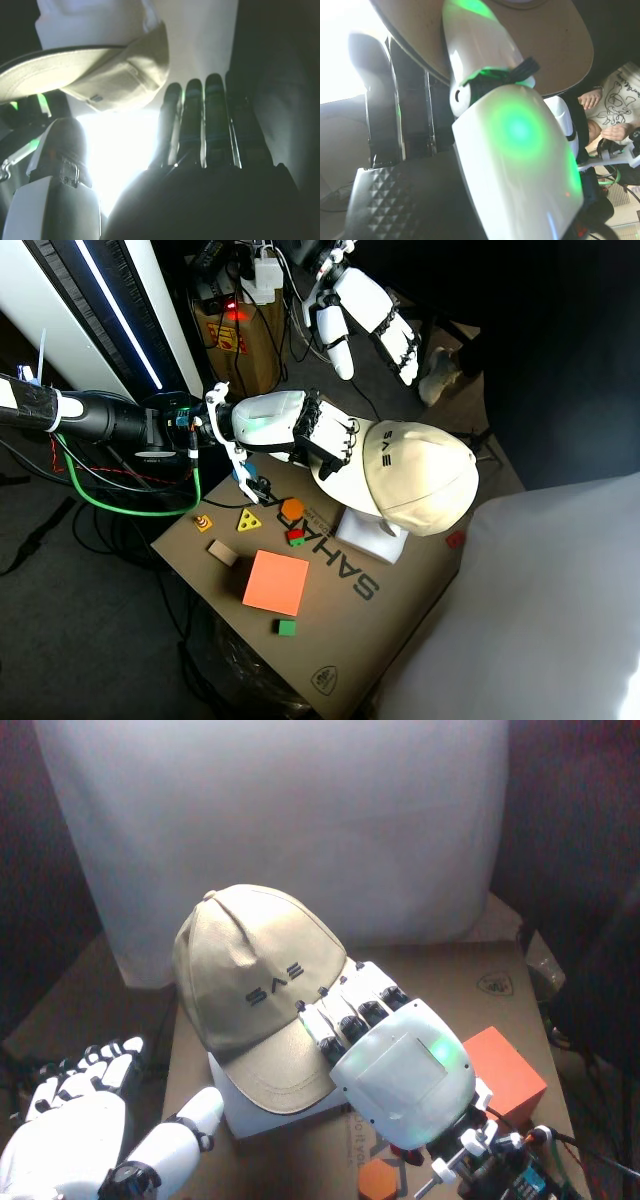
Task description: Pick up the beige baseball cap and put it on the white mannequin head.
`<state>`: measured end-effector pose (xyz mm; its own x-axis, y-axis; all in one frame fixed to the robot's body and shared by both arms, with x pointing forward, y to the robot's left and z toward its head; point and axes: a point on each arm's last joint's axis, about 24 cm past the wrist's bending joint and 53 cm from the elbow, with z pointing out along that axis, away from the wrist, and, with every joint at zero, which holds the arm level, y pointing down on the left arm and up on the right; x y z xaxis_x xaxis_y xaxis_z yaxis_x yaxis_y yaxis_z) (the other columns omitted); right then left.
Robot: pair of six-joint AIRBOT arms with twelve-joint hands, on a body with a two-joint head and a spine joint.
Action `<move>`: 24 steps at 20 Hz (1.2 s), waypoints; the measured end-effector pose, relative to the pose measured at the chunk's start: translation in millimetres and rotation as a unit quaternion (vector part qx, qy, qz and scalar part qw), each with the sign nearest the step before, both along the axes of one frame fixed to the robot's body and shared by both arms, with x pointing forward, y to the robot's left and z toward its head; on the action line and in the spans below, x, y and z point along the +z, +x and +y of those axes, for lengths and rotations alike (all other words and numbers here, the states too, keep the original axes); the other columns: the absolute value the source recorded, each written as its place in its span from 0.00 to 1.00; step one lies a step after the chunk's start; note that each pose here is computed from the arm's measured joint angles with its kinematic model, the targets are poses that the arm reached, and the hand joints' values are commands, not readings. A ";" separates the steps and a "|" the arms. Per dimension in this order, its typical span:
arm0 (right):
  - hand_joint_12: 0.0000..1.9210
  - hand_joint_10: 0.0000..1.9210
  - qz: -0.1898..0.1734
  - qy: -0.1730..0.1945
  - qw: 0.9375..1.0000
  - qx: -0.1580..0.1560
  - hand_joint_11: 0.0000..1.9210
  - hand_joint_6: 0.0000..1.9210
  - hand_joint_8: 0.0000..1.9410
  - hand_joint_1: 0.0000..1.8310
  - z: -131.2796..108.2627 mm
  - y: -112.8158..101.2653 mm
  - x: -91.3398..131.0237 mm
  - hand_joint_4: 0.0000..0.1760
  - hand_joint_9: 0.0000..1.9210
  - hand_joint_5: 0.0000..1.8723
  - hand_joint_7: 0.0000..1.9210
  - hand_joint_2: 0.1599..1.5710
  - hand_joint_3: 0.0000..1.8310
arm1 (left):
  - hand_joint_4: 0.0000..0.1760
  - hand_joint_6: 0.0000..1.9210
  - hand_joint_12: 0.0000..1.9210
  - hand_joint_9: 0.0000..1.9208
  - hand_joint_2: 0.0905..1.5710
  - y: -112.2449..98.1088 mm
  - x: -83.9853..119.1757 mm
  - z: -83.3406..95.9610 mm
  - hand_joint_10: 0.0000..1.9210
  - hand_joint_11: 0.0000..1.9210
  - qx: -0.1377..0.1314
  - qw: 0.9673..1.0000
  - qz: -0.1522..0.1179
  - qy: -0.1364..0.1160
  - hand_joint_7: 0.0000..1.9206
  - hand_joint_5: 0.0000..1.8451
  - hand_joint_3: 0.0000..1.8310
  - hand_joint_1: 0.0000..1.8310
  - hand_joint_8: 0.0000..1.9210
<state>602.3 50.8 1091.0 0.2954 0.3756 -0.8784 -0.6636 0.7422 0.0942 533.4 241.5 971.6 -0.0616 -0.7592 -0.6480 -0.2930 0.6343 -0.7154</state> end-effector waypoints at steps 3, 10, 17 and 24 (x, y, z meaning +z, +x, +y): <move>0.79 0.73 -0.001 -0.001 1.000 -0.001 0.42 0.57 0.53 0.75 -0.4 0.3 0.1 0.00 0.45 0.43 0.49 0.70 0.00 | 0.00 0.00 0.29 0.08 0.71 1.1 -2.5 -3.0 0.00 0.00 -0.003 1.000 0.002 -0.003 0.08 0.08 0.00 0.00 0.00; 0.78 0.76 0.000 -0.007 1.000 -0.001 0.37 0.63 0.59 0.74 -2.8 0.1 -3.6 0.00 0.42 0.40 0.45 0.73 0.00 | 0.00 0.00 0.28 0.08 0.71 6.9 -2.4 -0.2 0.00 0.00 -0.002 1.000 -0.001 0.001 0.07 0.08 0.00 0.00 0.00; 0.75 0.25 0.014 -0.033 0.999 -0.001 0.19 0.08 0.05 0.57 -9.6 -1.4 -21.3 0.00 0.28 0.35 0.38 0.64 0.00 | 0.00 0.00 0.29 0.07 0.71 27.6 -0.1 -14.1 0.00 0.00 -0.016 1.000 -0.017 -0.011 0.07 0.07 0.00 0.00 0.00; 0.65 0.02 0.032 -0.056 0.998 0.015 0.02 0.00 0.00 0.42 -15.0 -13.0 -29.1 0.00 0.19 0.22 0.22 0.59 0.00 | 0.00 0.00 0.29 0.08 0.72 36.2 -0.8 -17.1 0.00 0.00 -0.020 1.000 -0.019 -0.012 0.08 0.08 0.00 0.00 0.00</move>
<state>589.3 35.8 1061.9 0.2266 0.2825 -0.9321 -0.6808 0.7303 0.0559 569.7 224.4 970.7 -0.0675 -0.7716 -0.6325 -0.2396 0.6280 -0.7404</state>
